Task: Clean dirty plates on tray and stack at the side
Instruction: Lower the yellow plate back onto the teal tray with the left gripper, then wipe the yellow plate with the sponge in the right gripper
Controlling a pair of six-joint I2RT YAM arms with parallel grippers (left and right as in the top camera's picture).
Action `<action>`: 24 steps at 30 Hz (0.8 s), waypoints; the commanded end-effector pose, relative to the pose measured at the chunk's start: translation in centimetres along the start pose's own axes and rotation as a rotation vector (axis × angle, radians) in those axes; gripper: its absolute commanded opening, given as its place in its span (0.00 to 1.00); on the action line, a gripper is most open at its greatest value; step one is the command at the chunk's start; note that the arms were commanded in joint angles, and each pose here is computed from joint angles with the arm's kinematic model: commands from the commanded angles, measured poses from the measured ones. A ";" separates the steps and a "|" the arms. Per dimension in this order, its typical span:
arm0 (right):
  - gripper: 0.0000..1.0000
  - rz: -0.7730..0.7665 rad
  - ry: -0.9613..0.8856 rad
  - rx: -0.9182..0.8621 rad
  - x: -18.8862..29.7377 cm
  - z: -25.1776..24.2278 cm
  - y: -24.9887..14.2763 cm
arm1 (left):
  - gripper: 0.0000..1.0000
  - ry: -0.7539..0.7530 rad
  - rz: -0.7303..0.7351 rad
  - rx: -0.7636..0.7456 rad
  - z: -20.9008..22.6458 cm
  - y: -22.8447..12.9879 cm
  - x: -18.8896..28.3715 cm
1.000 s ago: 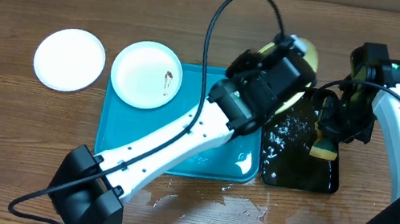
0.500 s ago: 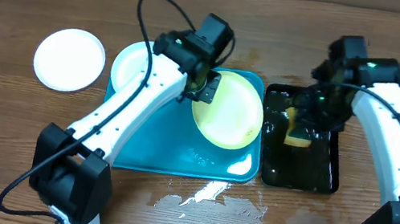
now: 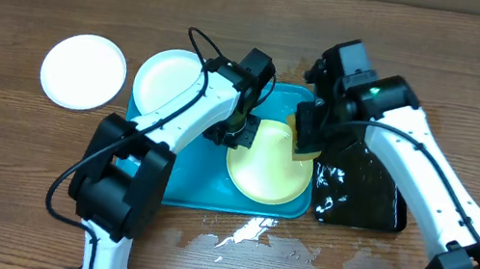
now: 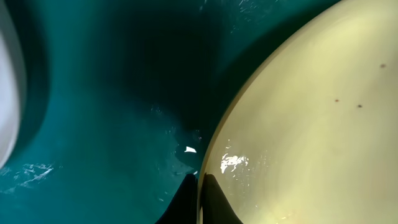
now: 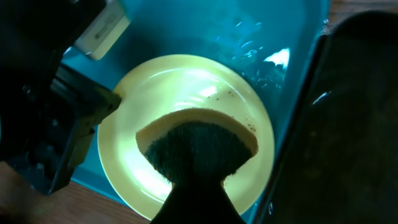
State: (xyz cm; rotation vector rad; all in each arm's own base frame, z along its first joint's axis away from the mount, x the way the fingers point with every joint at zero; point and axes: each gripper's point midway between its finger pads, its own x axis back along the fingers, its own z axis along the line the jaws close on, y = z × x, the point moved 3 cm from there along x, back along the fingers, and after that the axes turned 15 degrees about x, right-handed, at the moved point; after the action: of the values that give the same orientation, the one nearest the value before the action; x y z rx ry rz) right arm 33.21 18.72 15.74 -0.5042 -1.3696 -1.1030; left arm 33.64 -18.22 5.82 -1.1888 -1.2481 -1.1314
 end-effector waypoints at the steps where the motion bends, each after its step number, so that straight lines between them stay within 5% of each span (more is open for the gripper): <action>1: 0.04 -0.016 0.024 0.047 -1.0 0.6 -0.5 | 0.04 -0.002 0.052 0.019 -0.3 -0.5 -1.9; 15: 0.04 -0.035 0.228 0.128 -7.4 4.2 -0.6 | 0.04 -0.013 0.049 0.025 -0.6 -0.3 -2.2; 24: 0.04 0.028 0.147 -0.085 -11.1 3.1 -0.9 | 0.04 -0.013 0.049 0.025 -0.6 -0.3 -2.2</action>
State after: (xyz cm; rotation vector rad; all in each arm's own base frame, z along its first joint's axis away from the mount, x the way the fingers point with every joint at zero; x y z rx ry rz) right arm 32.44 24.75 7.17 -0.3922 -1.2276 -1.1144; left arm 33.59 -18.43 4.42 -1.2016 -1.2289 -1.1095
